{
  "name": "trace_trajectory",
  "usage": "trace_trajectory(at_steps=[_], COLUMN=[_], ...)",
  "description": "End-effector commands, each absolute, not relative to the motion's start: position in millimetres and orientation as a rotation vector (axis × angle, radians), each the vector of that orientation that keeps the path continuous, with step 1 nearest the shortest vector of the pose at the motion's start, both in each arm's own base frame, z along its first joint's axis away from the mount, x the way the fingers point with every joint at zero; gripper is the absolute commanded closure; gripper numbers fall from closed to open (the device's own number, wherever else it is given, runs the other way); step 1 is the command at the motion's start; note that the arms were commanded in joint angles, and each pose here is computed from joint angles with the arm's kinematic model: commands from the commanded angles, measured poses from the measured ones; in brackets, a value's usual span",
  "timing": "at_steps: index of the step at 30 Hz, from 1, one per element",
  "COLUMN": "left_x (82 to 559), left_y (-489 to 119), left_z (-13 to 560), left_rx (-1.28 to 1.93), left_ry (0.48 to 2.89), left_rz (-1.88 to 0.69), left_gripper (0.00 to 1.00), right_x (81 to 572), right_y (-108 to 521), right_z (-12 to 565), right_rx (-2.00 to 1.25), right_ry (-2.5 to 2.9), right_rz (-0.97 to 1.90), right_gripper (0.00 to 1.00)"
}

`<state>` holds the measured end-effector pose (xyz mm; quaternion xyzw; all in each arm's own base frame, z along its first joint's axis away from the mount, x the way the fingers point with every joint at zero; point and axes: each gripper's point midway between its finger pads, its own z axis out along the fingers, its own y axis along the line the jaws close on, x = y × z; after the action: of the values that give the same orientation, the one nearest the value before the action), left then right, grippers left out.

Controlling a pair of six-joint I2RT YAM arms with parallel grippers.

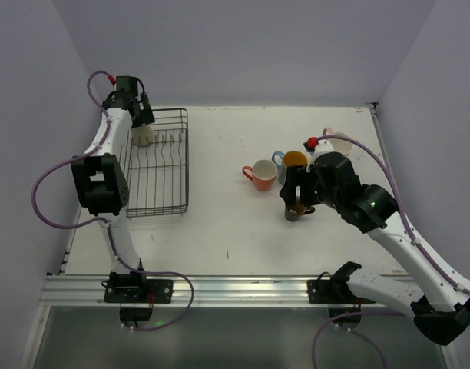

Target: Unload the cups from the dish rack

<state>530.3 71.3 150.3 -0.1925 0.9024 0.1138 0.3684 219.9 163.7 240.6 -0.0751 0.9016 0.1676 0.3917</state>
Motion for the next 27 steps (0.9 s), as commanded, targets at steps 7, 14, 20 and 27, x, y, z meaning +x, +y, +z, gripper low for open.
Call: trace_trajectory(at_steps=[7,14,20,27], left_x=[555.2,568.8,577.4,582.6], left_y=[69.7,70.8,72.0,73.6], left_z=[154.8,152.6,148.1,141.4], left_rx=[-0.438,-0.429,-0.436,-0.439], left_ry=[2.288,2.267,2.257,2.265], left_rz=[0.196,0.174,0.164,0.163], left_gripper=[0.00,0.00,0.00,0.03], right_x=[199.4,198.1,199.3,201.7], right_y=[172.7,177.6,180.1,180.6], right_z=[249.6,241.4,239.6,239.3], right_rx=[-0.234,-0.244,-0.247,-0.247], right_ry=[2.298,2.307,2.310,2.305], right_rz=[0.547,0.567,0.573,0.567], right_gripper=[0.27,0.27,0.27,0.27])
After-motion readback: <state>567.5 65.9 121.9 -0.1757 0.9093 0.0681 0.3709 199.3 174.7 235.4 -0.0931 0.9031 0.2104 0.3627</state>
